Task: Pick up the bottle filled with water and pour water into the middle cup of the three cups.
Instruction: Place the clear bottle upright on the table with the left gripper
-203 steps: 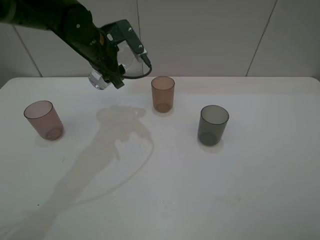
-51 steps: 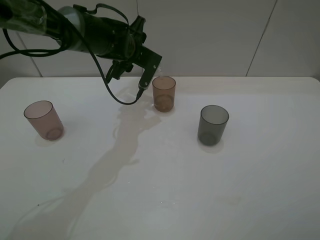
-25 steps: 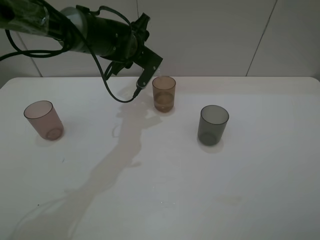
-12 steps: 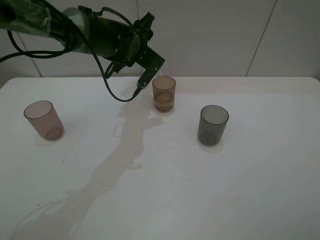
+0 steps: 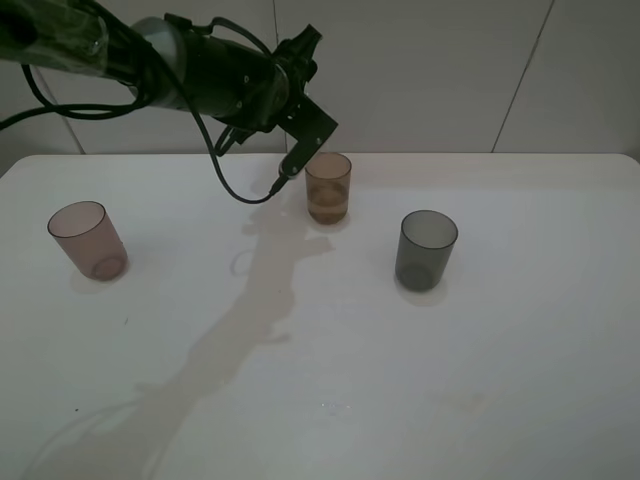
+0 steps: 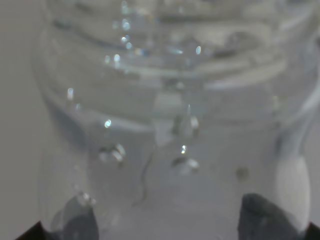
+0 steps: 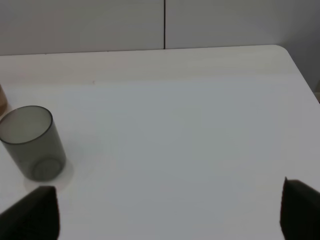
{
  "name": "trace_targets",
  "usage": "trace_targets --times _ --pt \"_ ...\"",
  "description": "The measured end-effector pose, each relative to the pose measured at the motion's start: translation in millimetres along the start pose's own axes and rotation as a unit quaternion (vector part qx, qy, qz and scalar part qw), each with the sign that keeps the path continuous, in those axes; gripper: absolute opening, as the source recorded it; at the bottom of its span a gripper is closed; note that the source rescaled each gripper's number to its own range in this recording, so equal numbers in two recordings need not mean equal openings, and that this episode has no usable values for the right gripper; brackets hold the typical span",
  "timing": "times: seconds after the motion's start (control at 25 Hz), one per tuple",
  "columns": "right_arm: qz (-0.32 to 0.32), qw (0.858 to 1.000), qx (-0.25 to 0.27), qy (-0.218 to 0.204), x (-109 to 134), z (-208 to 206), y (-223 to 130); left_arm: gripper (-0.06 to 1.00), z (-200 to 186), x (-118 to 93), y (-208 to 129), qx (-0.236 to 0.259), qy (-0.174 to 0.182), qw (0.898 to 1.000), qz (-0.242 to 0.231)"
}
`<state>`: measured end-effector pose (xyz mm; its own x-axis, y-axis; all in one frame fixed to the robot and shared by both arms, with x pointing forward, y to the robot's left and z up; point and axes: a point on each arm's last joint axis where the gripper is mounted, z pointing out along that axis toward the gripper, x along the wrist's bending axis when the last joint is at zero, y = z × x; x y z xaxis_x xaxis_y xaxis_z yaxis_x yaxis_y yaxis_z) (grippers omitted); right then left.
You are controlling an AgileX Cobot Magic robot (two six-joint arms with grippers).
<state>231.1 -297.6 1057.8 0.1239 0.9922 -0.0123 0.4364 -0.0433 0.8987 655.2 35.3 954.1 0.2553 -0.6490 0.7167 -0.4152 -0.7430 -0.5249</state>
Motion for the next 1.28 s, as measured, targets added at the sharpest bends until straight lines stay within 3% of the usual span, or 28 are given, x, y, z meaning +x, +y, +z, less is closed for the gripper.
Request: trace_targets --times 0.36,0.68,1.28 --pt "0.000 1.000 0.000 0.000 0.0 0.0 0.0 0.02 -3.1 3.4 7.6 -0.005 0.004 1.000 0.006" --pt "0.000 1.000 0.000 0.000 0.0 0.0 0.0 0.02 -6.0 -12.7 12.4 -0.007 -0.018 0.999 0.027" --pt "0.000 1.000 0.000 0.000 0.0 0.0 0.0 0.02 -14.6 -1.9 3.5 0.002 0.001 0.999 0.045"
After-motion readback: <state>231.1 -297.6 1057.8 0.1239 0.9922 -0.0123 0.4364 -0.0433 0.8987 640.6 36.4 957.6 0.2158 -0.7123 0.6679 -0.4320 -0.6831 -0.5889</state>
